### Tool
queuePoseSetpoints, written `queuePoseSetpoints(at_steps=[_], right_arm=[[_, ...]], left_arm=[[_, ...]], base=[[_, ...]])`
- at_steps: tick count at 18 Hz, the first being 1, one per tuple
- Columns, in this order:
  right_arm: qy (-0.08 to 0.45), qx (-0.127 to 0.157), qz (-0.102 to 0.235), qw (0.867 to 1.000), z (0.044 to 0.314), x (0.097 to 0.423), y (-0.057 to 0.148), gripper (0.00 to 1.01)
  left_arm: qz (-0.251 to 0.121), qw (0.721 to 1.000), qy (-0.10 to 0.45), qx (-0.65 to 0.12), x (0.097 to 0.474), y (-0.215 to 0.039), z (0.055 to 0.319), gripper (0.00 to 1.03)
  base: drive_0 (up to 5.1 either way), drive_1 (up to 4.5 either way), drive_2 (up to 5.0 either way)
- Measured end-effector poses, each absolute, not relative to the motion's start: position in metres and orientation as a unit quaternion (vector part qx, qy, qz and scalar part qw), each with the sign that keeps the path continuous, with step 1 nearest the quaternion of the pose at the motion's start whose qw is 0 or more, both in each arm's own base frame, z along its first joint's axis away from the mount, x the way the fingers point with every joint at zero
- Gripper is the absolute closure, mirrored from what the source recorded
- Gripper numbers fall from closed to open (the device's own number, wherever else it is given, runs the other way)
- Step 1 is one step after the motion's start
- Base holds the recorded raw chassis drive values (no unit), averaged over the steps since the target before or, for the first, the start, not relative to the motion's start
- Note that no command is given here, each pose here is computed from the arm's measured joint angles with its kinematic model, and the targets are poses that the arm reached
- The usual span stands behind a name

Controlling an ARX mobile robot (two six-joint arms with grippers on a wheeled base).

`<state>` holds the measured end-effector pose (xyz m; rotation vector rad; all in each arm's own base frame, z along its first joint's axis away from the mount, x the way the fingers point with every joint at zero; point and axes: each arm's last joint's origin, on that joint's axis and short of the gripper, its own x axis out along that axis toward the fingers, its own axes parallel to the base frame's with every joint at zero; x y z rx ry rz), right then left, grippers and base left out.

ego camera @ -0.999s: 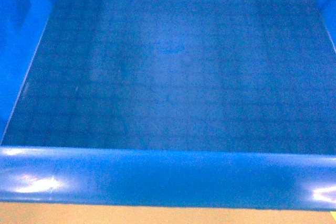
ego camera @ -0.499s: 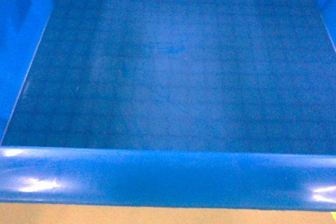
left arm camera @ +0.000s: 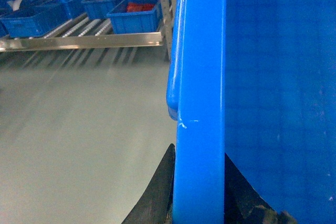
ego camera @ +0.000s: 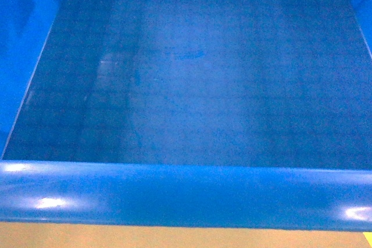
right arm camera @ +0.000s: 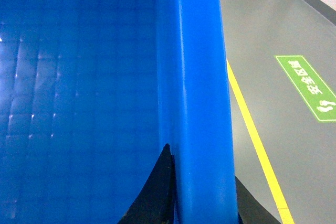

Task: Place box next to blue box on left shelf

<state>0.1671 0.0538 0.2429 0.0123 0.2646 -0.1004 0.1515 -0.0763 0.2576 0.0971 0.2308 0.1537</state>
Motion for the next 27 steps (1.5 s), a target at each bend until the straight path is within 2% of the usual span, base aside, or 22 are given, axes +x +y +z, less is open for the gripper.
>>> queuePoseSetpoints(at_steps=[27], right_arm=[[0.133,0.006,-0.050,0.990,0.2424,0.1671,0.0538,0.90]], left_arm=[[0.077,0.989,0.115,0.050,0.1515,-0.0763,0.2575,0.91]], base=[[0.0,4.16,-4.1]])
